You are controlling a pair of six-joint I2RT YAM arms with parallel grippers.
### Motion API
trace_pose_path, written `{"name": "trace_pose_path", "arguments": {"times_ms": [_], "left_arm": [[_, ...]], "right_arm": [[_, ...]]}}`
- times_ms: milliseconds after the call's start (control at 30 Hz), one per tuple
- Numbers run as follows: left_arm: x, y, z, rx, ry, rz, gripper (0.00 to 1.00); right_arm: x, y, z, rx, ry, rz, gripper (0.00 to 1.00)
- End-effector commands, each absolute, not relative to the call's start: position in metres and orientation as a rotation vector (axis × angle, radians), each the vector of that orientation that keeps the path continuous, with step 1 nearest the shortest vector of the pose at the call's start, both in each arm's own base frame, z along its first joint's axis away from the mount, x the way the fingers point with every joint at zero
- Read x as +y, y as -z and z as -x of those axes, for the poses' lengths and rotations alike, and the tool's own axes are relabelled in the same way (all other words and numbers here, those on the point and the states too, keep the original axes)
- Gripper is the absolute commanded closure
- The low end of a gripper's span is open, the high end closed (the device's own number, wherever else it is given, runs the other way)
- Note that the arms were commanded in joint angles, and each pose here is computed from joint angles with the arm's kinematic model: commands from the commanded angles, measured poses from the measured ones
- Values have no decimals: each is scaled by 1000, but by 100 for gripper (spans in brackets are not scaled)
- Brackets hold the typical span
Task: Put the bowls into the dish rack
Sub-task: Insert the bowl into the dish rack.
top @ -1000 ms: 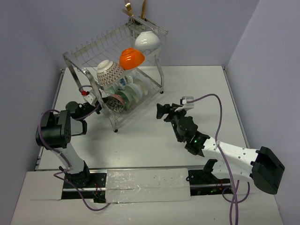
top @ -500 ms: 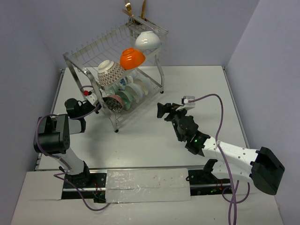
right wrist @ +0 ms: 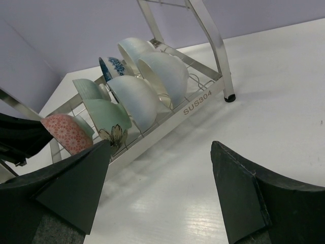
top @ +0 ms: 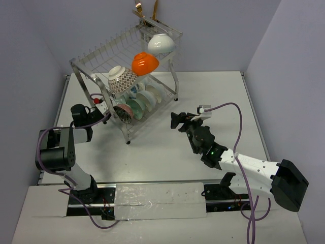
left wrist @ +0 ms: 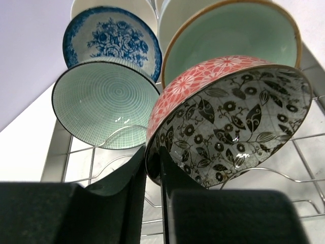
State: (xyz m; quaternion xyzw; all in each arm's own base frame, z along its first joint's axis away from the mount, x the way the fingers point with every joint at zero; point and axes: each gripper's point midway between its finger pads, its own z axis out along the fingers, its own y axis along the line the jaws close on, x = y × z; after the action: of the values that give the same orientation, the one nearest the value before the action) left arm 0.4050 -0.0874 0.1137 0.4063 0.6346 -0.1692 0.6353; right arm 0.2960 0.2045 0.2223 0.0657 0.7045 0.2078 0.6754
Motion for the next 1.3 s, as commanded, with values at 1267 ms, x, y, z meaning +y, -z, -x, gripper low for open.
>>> {"name": "trace_pose_path", "arguments": {"times_ms": [1267], "left_arm": [[-113, -161, -398, 1241, 228, -1017, 65]], "right_arm": [[204, -218, -307, 1585, -472, -185, 14]]}}
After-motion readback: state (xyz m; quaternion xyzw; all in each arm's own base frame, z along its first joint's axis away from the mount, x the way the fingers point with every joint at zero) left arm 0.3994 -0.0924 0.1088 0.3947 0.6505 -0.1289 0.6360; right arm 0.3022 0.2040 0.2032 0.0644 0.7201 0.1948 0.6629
